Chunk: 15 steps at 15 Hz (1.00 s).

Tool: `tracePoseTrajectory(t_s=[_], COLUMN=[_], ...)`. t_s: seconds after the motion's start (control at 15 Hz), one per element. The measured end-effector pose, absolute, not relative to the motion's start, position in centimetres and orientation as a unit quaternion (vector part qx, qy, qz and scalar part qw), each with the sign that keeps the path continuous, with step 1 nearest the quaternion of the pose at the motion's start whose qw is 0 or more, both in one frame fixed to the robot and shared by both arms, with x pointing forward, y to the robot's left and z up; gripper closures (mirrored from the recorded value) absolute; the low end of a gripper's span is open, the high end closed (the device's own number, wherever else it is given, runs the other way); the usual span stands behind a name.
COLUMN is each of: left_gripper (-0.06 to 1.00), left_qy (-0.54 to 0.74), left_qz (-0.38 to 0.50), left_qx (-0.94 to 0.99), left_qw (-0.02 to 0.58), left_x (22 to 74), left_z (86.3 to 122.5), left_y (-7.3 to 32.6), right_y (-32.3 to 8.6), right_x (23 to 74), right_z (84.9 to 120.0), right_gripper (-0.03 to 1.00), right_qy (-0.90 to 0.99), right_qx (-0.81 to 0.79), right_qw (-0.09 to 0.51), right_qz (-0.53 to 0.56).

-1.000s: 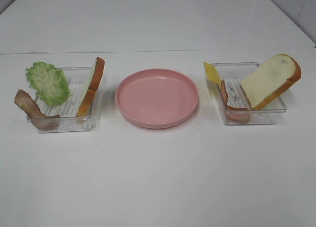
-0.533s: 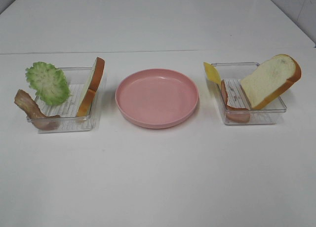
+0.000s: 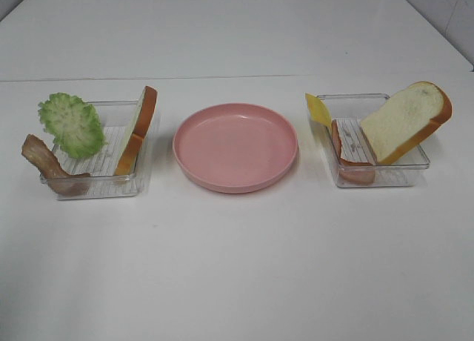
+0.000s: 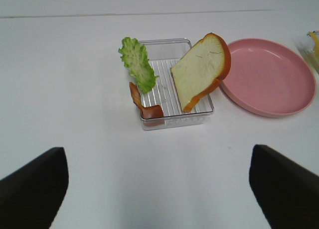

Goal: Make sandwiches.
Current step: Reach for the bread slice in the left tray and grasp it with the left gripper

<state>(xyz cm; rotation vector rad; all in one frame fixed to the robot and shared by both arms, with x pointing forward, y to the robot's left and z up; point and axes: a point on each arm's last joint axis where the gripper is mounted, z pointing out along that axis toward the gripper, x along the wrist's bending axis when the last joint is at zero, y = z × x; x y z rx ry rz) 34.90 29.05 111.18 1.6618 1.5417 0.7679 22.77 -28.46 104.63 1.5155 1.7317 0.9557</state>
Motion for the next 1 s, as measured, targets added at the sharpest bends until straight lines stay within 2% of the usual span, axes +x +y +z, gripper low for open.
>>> tracePoseTrajectory(t_s=[0.27,0.47,0.73,0.8,0.87,1.0], left_gripper=[0.03,0.07,0.09,0.09,0.09,0.09], left_qy=[0.624,0.626,0.606,0.602,0.605,0.617], left_qz=[0.22,0.178,0.115,0.099,0.082,0.081], left_qx=[0.678,0.695,0.739,0.751,0.767,0.77], left_qw=[0.319,0.305,0.271,0.252,0.196,0.14], left_x=[43.3,49.8,56.2,57.7,60.4,62.4], left_z=[110.9,110.5,109.7,109.3,108.3,107.1], left_y=[28.5,28.0,24.9,23.6,21.1,19.0], right_y=[-28.5,-28.5,-28.5,-28.5,-28.5,-28.5], right_x=[22.8,22.8,22.8,22.8,22.8,22.8], right_z=[104.6,104.6,104.6,104.6,104.6,104.6], right_gripper=[0.2,0.2,0.2,0.2,0.2,0.2], right_qy=[0.659,0.659,0.659,0.659,0.659,0.659], right_qx=[0.576,0.576,0.576,0.576,0.576,0.576], right_qw=[0.319,0.319,0.319,0.319,0.319,0.319], right_qz=[0.363,0.363,0.363,0.363,0.363,0.363])
